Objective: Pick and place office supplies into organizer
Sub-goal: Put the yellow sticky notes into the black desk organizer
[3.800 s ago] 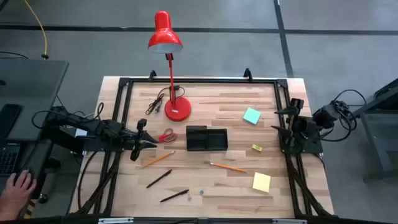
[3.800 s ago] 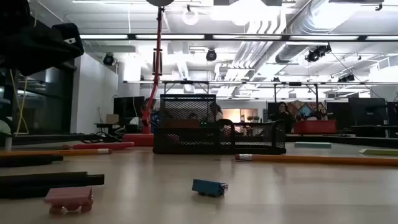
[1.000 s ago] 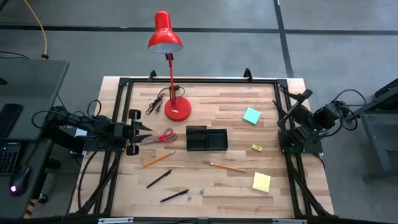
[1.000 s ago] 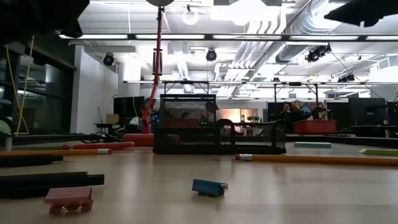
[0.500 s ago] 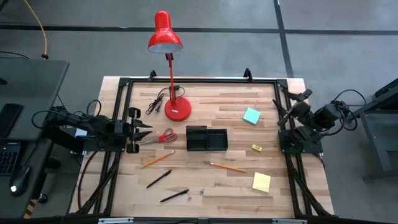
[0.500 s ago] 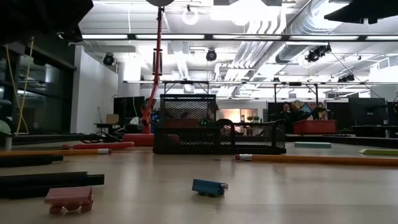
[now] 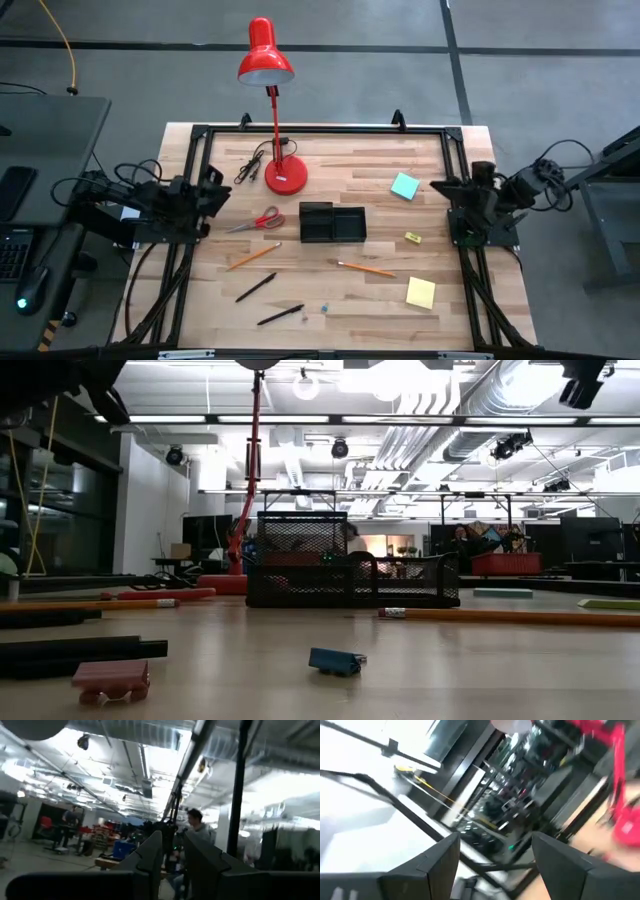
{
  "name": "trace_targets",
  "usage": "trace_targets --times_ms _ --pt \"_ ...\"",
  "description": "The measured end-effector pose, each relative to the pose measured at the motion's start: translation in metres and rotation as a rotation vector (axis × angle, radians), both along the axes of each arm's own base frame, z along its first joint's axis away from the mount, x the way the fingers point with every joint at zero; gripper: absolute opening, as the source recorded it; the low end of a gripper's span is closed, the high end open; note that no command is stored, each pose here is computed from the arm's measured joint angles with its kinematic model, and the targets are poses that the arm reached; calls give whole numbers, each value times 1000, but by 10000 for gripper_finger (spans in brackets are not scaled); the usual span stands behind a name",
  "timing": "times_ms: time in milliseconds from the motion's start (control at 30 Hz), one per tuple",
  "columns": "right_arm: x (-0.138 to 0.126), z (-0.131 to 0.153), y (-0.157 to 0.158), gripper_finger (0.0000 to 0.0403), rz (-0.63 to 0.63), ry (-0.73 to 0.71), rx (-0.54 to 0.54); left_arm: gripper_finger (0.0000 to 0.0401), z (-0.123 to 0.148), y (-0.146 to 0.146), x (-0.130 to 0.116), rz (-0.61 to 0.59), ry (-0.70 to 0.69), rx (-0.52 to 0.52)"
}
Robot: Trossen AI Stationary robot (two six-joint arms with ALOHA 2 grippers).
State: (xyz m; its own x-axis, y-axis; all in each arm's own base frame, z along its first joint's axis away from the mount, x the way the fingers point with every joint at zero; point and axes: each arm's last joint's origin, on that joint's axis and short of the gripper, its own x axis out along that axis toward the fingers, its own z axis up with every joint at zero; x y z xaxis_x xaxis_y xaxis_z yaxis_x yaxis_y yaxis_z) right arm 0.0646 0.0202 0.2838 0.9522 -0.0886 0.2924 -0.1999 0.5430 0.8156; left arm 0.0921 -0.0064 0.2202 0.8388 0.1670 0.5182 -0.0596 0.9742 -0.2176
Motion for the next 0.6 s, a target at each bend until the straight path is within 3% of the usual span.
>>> trace_targets --times_ms 133,333,600 --pt "17 -1 12 237 98 34 94 74 1 0 0 -25 -16 -42" --pt "46 -14 39 237 387 178 222 74 1 0 -1 -25 -22 -43" --pt "65 -6 69 237 645 360 301 74 1 0 -1 -71 -41 -117"
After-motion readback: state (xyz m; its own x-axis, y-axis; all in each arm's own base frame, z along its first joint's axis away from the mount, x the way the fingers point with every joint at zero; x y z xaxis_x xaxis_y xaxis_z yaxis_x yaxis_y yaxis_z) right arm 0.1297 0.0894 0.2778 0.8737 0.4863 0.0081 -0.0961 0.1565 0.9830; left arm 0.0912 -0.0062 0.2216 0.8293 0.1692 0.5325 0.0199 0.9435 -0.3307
